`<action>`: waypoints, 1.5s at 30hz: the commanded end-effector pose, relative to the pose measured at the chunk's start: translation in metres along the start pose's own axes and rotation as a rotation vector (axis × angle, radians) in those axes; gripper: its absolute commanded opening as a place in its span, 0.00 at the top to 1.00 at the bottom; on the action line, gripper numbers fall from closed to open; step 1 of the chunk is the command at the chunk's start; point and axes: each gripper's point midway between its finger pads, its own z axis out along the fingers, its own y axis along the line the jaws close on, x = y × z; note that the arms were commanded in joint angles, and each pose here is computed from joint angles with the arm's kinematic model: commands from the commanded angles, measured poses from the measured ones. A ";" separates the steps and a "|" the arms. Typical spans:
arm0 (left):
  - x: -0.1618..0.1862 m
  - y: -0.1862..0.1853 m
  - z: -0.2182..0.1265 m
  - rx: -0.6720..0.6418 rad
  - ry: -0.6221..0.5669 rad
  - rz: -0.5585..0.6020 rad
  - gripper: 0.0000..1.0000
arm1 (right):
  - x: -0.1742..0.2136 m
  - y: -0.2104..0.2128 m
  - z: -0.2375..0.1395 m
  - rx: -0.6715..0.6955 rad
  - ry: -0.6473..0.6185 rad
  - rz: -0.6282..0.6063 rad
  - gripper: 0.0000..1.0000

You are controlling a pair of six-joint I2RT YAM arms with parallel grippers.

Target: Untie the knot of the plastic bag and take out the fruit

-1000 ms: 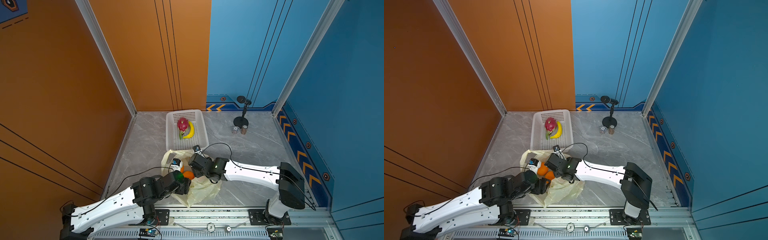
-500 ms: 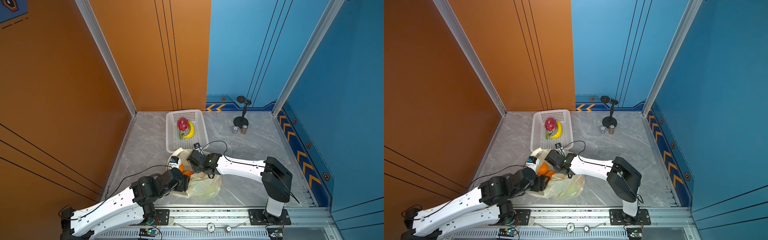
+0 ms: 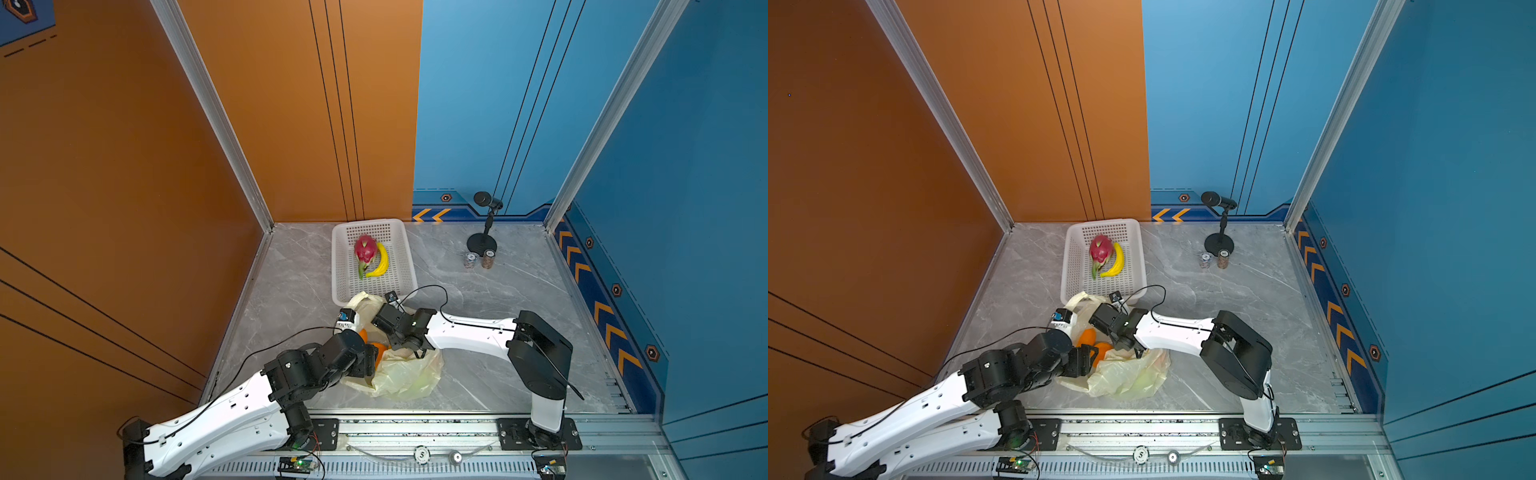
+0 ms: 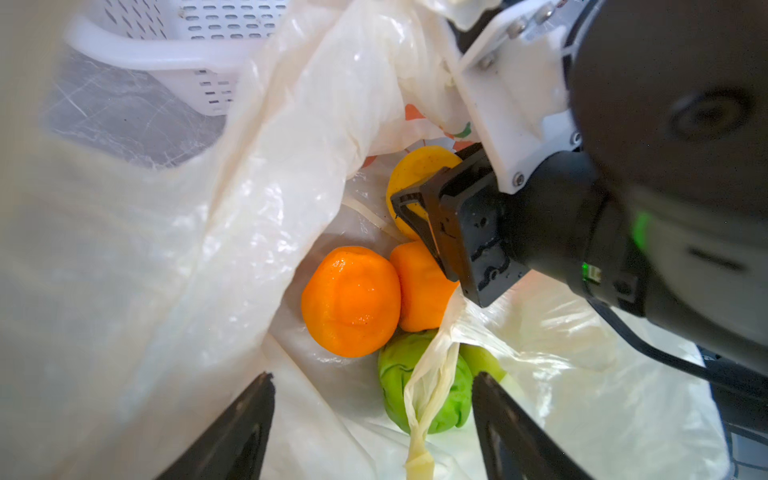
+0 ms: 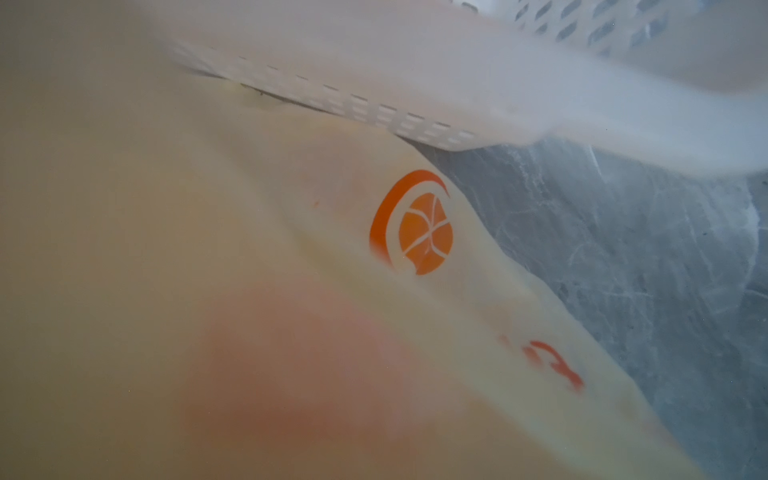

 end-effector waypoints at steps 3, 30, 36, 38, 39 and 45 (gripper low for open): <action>-0.016 -0.001 -0.003 0.000 -0.037 -0.009 0.22 | -0.003 0.003 -0.017 -0.066 -0.015 0.014 0.58; -0.078 -0.016 -0.011 0.071 -0.053 -0.083 0.20 | -0.031 0.035 -0.118 -0.520 -0.196 0.084 0.65; -0.089 -0.019 -0.016 0.089 -0.052 -0.103 0.19 | -0.037 0.042 -0.140 -0.638 -0.229 0.127 0.65; -0.093 -0.022 -0.019 0.110 -0.054 -0.108 0.19 | -0.040 0.038 -0.144 -0.654 -0.243 0.159 0.65; -0.096 -0.024 -0.022 0.122 -0.060 -0.112 0.19 | -0.041 0.035 -0.147 -0.662 -0.252 0.173 0.65; -0.113 -0.049 -0.041 0.265 -0.127 -0.041 0.18 | -0.057 0.004 -0.169 -0.692 -0.315 0.277 0.65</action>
